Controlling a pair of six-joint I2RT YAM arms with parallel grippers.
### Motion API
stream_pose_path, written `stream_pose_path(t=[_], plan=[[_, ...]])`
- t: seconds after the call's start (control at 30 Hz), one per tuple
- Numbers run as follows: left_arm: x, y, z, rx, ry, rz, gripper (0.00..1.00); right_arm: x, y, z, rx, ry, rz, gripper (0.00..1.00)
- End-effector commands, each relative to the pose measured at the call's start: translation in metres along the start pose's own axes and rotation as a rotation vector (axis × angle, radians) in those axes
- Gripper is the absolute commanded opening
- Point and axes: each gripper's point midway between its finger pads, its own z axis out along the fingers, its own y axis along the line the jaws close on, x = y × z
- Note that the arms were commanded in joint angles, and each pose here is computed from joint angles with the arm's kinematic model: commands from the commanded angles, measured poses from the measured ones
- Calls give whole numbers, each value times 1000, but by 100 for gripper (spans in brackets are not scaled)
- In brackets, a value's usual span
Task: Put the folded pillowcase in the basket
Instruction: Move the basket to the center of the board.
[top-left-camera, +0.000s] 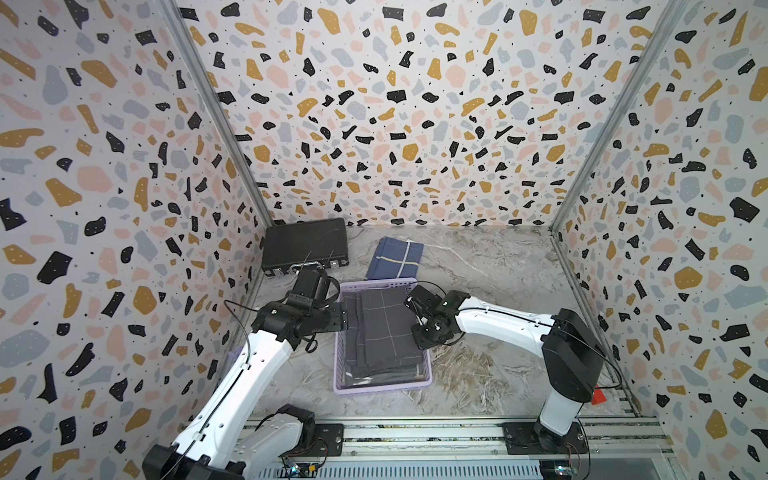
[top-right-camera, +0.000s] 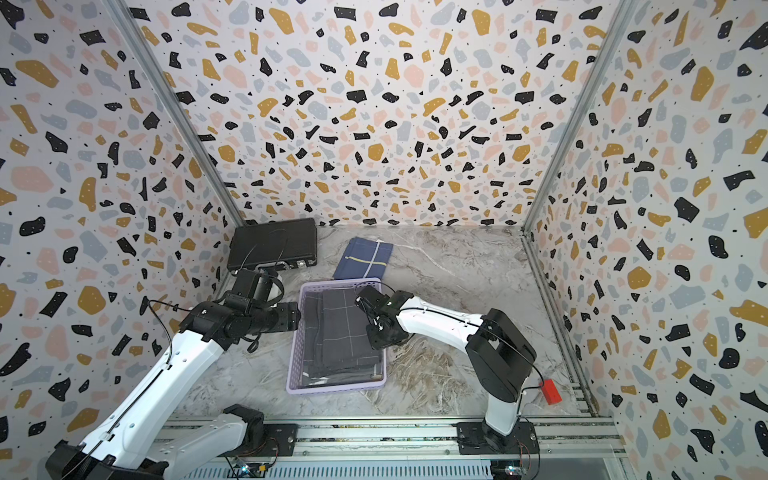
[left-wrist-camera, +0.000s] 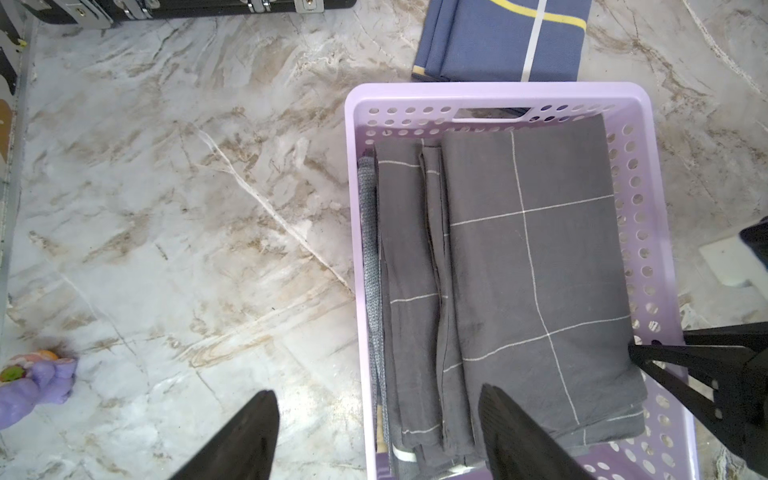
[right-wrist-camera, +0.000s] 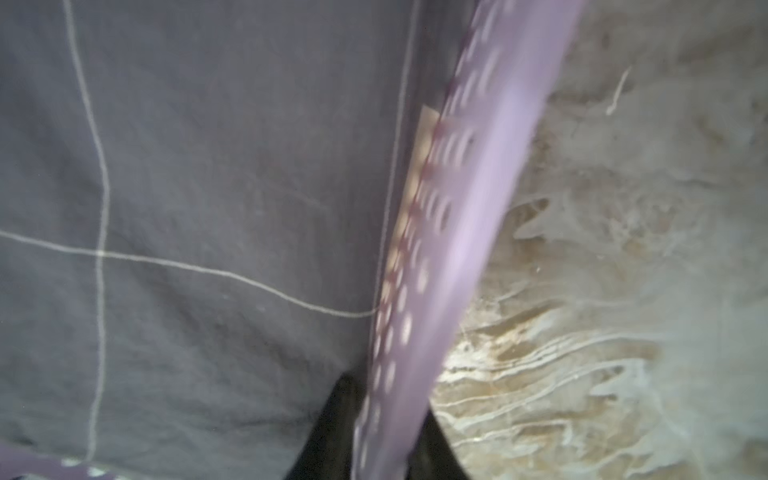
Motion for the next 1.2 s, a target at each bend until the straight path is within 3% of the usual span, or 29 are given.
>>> stream_pose_path(t=[0.0,0.27,0.43,0.6,0.87,1.17], plan=[[-1,-2,2,21,-5,-12,77,18,-21,-9,53,15,9,3],[10,-15,21,94,37,-56,74,48,-62,-27,81,-4,140,0],[8,-21,23,129,33,-70,73,76,-127,-47,149,-42,322,0],[-2,-30,27,149,41,-55,72,91,-184,-66,212,-24,392,0],[-15,-35,30,152,45,-17,71,84,-244,-51,316,74,440,0],[-23,-43,49,167,72,-9,71,66,-279,-65,355,28,525,0]])
